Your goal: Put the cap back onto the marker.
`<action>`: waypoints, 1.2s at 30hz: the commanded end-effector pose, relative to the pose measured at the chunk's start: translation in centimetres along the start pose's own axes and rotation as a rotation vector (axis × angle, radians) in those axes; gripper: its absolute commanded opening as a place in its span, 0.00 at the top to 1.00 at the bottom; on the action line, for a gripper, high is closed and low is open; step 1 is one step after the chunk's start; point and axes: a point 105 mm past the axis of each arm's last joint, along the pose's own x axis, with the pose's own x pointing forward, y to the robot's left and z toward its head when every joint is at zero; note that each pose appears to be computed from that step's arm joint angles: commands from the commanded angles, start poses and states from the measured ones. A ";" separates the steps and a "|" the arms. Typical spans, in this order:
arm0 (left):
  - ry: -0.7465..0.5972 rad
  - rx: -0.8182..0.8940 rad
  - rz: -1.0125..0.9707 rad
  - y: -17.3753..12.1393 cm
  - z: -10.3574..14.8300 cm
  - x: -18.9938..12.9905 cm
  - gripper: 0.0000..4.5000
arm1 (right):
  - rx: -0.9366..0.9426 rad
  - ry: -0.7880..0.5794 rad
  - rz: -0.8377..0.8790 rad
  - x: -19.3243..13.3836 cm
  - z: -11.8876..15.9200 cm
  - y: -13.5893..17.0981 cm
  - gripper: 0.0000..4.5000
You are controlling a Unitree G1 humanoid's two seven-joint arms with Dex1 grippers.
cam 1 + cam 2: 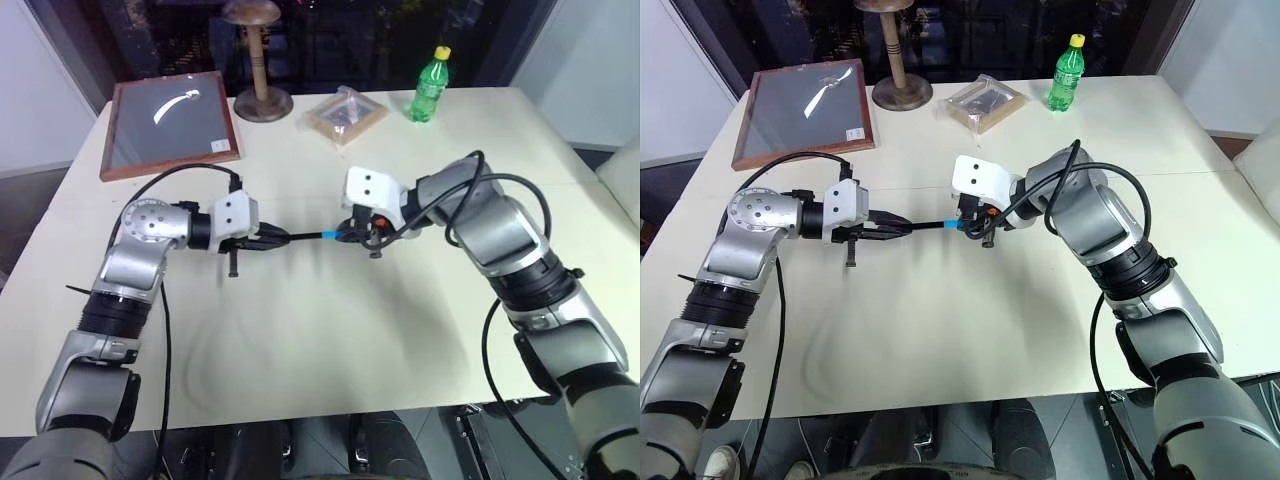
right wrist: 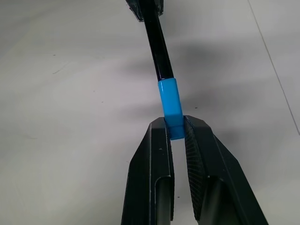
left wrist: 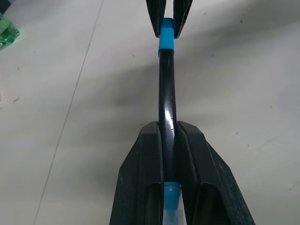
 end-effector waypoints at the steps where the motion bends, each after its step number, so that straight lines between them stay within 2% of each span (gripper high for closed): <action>1: -0.126 0.085 -0.036 -0.1 3.8 2.2 1.00 | -0.220 -0.199 0.117 0.7 6.8 3.5 0.98; 8: -0.143 0.064 -0.019 0.1 4.1 2.3 1.00 | -0.204 -0.191 0.102 0.6 6.3 3.3 0.98; 20: -0.113 0.036 0.017 -0.3 3.2 1.2 1.00 | -0.179 -0.118 0.052 -0.1 3.3 1.9 0.98; 23: -0.105 0.033 0.020 -0.5 3.0 0.9 1.00 | -0.174 -0.100 0.039 -0.2 2.7 1.4 0.70; 29: -0.085 0.016 0.033 -0.9 2.5 0.3 1.00 | -0.172 -0.088 0.035 -0.4 2.3 1.1 0.01; 36: -0.061 -0.031 0.086 -1.4 1.9 -0.6 1.00 | -0.157 -0.095 -0.014 -1.3 2.3 0.4 0.01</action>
